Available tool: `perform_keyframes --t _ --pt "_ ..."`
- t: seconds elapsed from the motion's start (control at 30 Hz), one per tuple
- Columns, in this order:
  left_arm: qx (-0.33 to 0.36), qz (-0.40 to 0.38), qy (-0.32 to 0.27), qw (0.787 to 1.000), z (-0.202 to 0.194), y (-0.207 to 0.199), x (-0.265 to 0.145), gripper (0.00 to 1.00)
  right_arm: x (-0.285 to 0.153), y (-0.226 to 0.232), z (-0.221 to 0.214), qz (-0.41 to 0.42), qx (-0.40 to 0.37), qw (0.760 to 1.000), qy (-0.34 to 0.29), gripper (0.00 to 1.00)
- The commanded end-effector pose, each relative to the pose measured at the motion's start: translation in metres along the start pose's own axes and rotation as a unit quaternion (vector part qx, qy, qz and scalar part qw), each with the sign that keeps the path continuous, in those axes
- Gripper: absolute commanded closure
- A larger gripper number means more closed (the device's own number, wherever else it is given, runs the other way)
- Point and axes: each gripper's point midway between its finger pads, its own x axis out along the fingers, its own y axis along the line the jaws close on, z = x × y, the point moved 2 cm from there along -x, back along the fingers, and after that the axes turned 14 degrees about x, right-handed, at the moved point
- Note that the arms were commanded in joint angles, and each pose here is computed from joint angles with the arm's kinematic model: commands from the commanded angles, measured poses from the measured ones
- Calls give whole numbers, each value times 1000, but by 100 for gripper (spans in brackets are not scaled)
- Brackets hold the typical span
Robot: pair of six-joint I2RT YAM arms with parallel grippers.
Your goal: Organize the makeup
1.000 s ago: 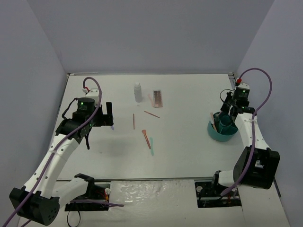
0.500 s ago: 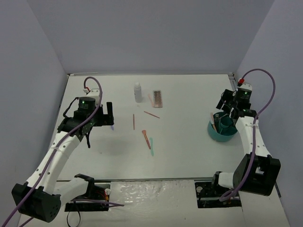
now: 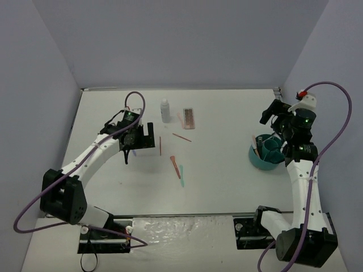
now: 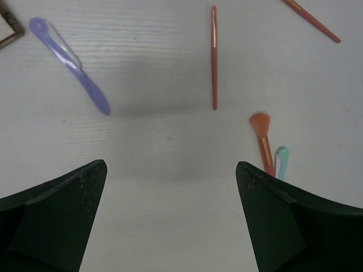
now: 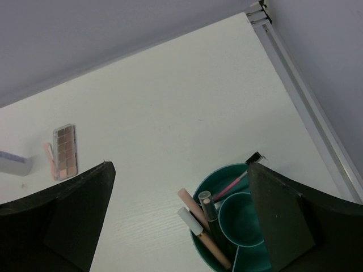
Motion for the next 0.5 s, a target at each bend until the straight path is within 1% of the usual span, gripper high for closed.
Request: perform_keyframes --t 0.0,0.07,0.27,0.4,0.47 --pt "-20 6 -54 998 44 -24 9 3 -7 33 11 69 -3 997 -29 0" --pt "-9 20 -38 999 45 -31 30 5 -9 35 7 70 -14 997 -28 0" --pt "7 50 -8 999 48 -42 66 12 -16 36 4 58 -32 997 -45 0" --pt "12 60 11 998 47 -46 88 20 -18 38 -2 62 -36 997 -42 0" --pt "11 64 19 998 45 -46 96 27 -18 38 -4 61 -39 996 -42 0"
